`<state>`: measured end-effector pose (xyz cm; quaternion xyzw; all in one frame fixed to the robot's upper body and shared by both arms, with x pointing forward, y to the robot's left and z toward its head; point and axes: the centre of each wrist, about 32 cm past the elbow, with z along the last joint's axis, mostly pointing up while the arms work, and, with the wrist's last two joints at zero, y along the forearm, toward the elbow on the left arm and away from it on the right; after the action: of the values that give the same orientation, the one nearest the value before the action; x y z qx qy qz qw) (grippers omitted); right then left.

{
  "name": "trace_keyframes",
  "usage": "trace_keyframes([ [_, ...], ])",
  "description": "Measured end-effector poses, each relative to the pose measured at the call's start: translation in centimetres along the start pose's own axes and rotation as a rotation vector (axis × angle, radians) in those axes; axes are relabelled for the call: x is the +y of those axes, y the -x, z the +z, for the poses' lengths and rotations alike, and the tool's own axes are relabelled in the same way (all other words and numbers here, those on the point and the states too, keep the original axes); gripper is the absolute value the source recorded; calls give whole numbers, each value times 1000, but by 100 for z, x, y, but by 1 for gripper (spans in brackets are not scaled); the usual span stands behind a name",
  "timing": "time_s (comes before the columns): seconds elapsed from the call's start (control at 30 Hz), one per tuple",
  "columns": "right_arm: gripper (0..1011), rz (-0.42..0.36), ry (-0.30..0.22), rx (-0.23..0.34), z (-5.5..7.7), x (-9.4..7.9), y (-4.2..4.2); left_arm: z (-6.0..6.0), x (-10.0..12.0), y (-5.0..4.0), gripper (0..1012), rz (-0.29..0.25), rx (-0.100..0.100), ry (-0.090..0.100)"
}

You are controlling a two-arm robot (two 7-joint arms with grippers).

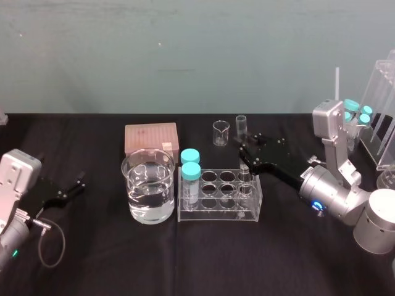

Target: Hold the test tube with one hand and immerse one end into the beaker, then return it to the test tube rack.

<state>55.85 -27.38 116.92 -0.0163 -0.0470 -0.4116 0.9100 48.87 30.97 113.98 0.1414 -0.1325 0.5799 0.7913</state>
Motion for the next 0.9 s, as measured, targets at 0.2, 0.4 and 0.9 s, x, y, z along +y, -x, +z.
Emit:
trace_keyframes([
  [0.2, 226, -15, -44, 20, -17, -35, 15, 0, 0, 0, 1000, 0, 0, 0],
  [0.4, 226, -20, -85, 37, 5, -30, 19, 0, 0, 0, 1000, 0, 0, 0],
  [0.9, 227, -5, -249, -1, 397, 55, -73, 0, 0, 0, 1000, 0, 0, 0],
])
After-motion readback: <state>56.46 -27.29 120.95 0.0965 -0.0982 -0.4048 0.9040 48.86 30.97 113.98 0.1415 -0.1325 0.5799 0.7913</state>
